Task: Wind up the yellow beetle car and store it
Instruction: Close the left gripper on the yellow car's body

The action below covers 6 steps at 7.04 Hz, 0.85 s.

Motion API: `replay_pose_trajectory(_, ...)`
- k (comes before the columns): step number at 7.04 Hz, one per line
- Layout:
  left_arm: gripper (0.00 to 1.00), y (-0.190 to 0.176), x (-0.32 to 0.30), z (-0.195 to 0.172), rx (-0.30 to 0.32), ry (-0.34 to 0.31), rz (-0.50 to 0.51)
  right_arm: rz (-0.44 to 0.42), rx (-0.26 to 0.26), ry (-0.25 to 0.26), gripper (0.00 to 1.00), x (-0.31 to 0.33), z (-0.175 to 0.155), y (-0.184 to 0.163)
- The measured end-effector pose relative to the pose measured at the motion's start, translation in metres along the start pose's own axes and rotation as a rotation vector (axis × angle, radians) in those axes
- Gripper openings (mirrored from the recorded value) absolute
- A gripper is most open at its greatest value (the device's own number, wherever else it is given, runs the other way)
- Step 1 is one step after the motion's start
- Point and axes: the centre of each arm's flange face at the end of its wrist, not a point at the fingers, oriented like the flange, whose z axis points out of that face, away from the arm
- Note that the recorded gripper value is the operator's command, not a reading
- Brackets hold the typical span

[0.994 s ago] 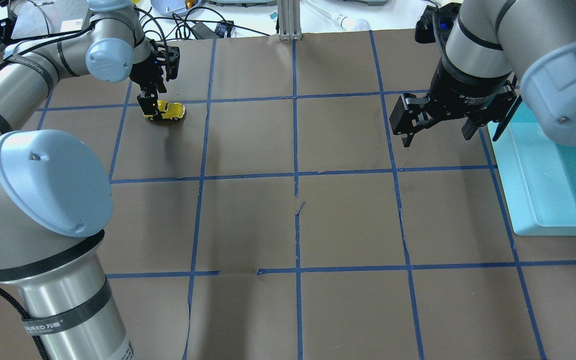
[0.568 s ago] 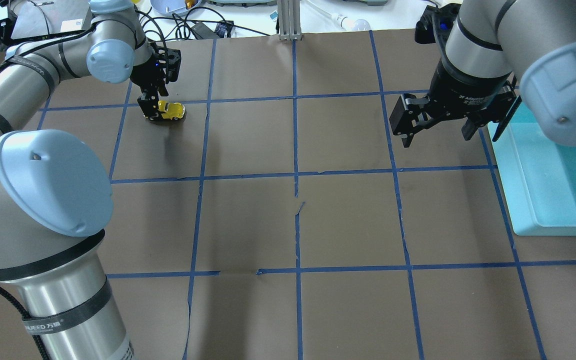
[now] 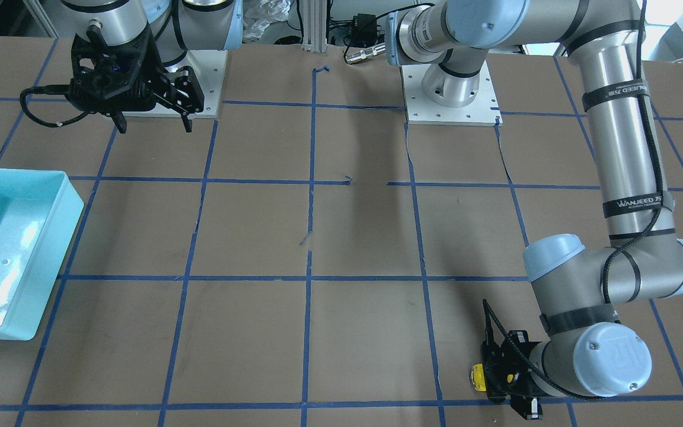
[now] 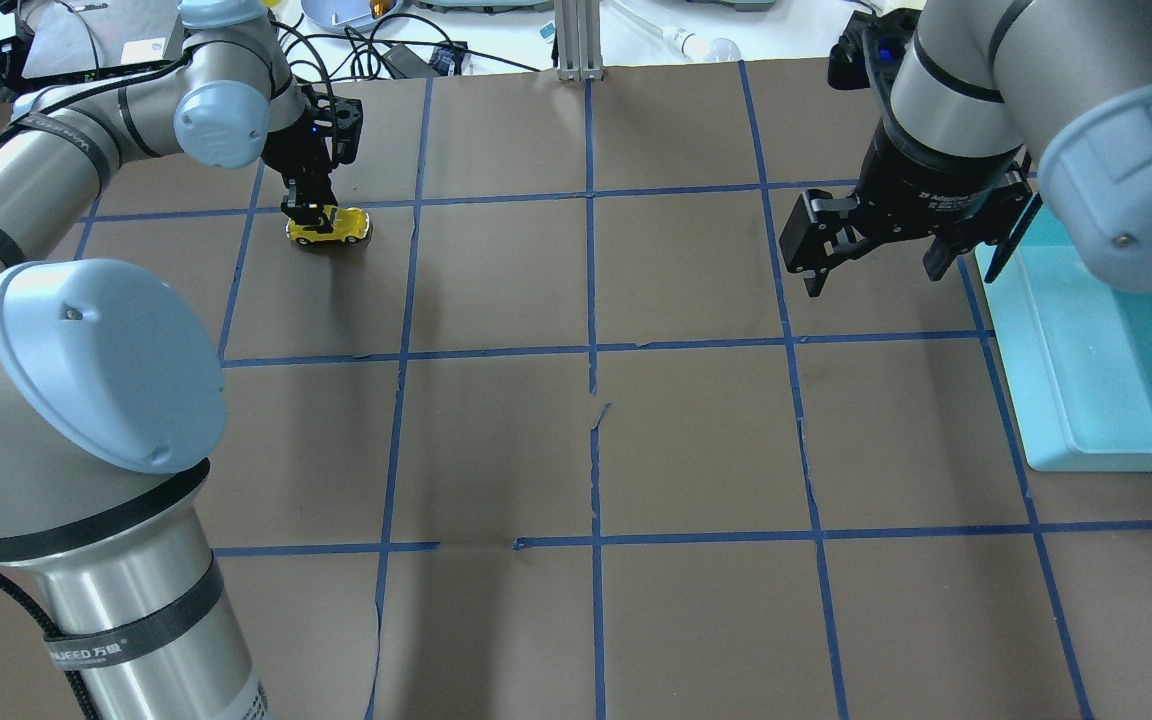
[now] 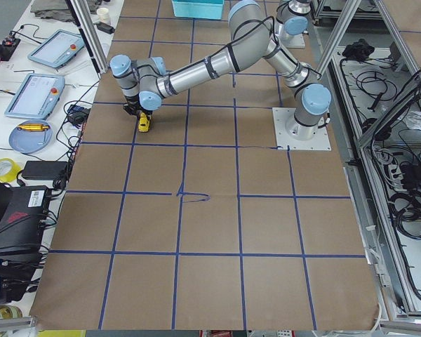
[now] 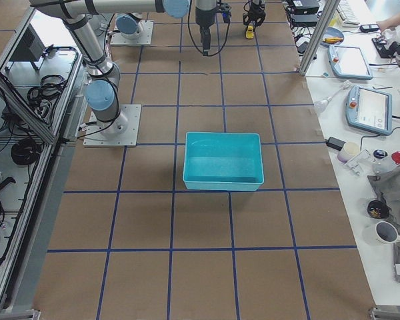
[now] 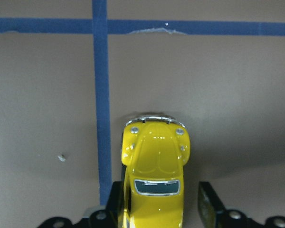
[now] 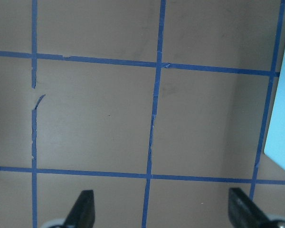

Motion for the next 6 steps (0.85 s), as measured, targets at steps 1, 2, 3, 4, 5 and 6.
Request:
replay_pose_trajectory(1, 0.0, 0.0, -0.0001, 0.0, 0.0, -0.002, 0.0, -0.001, 0.0, 0.0, 1.0, -0.0001, 0.0002, 0.0)
replay_pose_trajectory(2, 0.0, 0.0001, -0.0007, 0.0, -0.001, -0.006, 0.0, -0.001, 0.0, -0.001, 1.0, -0.0001, 0.0003, 0.0)
replay_pose_trajectory(3, 0.0, 0.0001, -0.0011, 0.0003, -0.001, -0.012, 0.0, -0.001, 0.0, -0.001, 1.0, -0.0001, 0.0004, 0.0)
replay_pose_trajectory(4, 0.0, 0.0001, -0.0014, 0.0012, -0.002, -0.021, 0.001, -0.001, 0.0, -0.001, 1.0, -0.0001, 0.0006, -0.0002)
replay_pose_trajectory(5, 0.0, 0.0, -0.0015, 0.0026, -0.003, -0.03, 0.001, -0.001, 0.0, -0.001, 1.0, -0.0001, 0.001, -0.0004)
replay_pose_trajectory(6, 0.0, -0.0001, -0.0014, 0.0037, -0.003, -0.034, 0.001, -0.001, -0.001, -0.001, 1.0, -0.0001, 0.0014, -0.0005)
